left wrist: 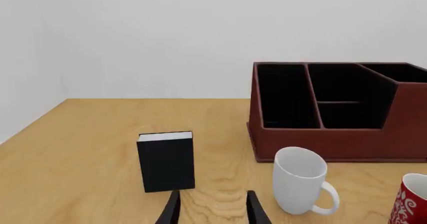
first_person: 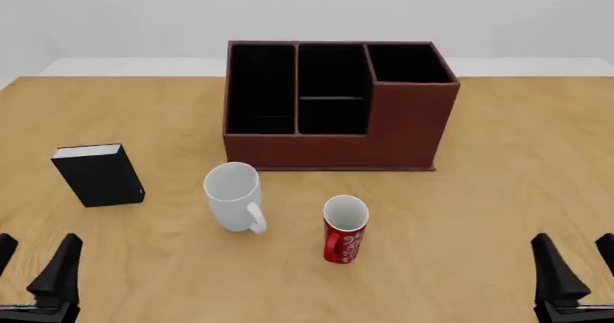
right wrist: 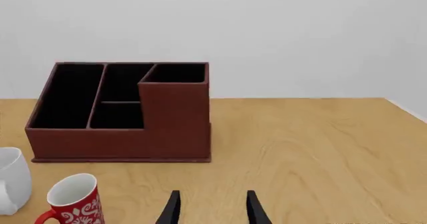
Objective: Pick up the white mug and place it to the right of the caddy.
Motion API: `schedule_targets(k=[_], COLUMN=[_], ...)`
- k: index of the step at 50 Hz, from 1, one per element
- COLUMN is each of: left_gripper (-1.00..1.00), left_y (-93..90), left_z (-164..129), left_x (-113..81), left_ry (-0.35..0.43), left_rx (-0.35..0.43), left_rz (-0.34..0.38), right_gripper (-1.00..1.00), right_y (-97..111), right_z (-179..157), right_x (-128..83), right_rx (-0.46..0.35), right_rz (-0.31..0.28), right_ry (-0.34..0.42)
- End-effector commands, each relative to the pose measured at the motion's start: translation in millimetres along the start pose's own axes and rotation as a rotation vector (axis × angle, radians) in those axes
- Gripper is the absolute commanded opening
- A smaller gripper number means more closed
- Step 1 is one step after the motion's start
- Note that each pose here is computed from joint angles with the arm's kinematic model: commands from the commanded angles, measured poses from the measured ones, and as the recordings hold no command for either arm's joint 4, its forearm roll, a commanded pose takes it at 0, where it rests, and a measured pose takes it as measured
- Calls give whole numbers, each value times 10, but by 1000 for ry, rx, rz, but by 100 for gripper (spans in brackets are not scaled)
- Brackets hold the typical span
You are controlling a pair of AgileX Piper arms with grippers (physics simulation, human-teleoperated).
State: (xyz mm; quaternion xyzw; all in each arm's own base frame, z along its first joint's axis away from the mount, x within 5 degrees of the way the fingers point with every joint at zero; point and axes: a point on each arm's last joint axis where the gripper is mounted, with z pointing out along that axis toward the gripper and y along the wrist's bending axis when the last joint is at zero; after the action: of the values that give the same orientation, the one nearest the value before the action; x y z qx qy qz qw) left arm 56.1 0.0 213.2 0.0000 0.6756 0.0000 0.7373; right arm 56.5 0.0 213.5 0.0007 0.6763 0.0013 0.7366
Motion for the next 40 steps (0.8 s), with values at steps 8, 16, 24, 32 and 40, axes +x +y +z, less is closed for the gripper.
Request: schedule_targets(k=[8,16,24,32,40], left_gripper=[100,100,100,100,100], left_y=[0,0,0,0,0], left_z=[0,0,0,0,0], left_x=[0,0,0,0,0], left_ry=[0,0,0,0,0], left_rx=[0,0,0,0,0], left_rz=[0,0,0,0,0], right_gripper=[100,100,100,100,100], right_y=[6,7,17,38,53], right_z=[7,1,-16,-20,-8], right_x=[0,-3,-145,-387,-673], right_rx=[-11,-13,-31,-71,-102], right_rz=[45,42,37,20,14], right_ry=[9,7,0,-15,-43])
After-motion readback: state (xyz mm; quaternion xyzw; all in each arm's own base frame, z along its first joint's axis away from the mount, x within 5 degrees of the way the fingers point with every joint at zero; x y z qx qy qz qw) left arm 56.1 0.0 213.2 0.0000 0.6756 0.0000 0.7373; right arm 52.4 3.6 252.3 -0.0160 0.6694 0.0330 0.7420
